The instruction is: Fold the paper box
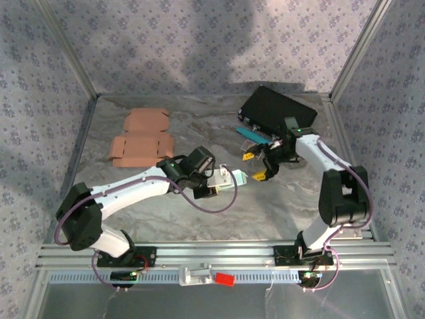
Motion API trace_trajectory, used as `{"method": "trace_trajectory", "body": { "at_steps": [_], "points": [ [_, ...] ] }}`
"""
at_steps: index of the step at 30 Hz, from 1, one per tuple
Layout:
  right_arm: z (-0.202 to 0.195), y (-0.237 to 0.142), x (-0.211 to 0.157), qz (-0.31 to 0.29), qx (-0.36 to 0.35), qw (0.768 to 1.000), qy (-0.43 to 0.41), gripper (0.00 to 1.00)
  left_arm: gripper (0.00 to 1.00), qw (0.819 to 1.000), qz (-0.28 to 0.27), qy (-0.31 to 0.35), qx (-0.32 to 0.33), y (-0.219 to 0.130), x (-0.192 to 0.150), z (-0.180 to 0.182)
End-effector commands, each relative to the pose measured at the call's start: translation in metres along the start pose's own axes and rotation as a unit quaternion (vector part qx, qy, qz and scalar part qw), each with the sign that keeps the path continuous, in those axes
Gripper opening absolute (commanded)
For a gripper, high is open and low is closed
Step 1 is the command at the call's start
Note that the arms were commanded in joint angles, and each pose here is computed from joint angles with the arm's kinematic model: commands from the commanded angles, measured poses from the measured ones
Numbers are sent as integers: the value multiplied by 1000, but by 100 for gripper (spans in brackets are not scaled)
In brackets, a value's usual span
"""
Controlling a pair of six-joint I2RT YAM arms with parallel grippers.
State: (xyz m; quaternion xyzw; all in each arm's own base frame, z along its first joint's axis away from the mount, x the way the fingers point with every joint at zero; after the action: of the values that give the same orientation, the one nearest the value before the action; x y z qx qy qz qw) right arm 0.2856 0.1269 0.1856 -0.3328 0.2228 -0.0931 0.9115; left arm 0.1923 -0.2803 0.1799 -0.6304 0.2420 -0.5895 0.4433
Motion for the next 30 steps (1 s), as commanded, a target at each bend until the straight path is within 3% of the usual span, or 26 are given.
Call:
{"method": "trace_trajectory", "body": {
  "at_steps": [1, 5, 11, 13, 18, 22, 30],
  "points": [
    [-4, -30, -10, -61, -51, 994, -77, 68, 38, 993, 79, -29, -80, -13, -25, -18],
    [-4, -38, -16, -126, -120, 964, -202, 53, 39, 984, 127, -54, -113, -17, -37, -20],
    [10, -26, -43, -192, -157, 875, -415, 51, 42, 979, 153, -68, -115, -12, -36, -13],
    [16, -20, -55, -190, -140, 845, -480, 52, 43, 978, 158, -72, -117, -7, -33, -11],
    [15, 1, -76, -148, -138, 794, -574, 53, 44, 977, 161, -80, -115, 0, -28, -6],
    [18, 15, -85, -123, -139, 772, -608, 53, 46, 978, 156, -82, -111, 2, -27, -4],
    [28, 37, -94, -90, -125, 754, -639, 47, 46, 980, 147, -87, -106, 3, -26, -1]
  ]
}}
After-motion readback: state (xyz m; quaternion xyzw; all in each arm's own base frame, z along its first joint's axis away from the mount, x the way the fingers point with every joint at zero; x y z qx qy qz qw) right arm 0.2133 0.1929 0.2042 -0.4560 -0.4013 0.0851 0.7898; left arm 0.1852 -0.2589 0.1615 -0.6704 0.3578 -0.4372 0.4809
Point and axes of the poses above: each hand's point on the last joint's axis, 136 mm out from that joint toward the fingers, its own y axis out along the fingers, its own z axis along the line the jaws close on, x = y × z, the point moved 6 cm from there along -y, back along the fingers, and after that the axes turned 9 degrees about -y, right-handed, at the moved point
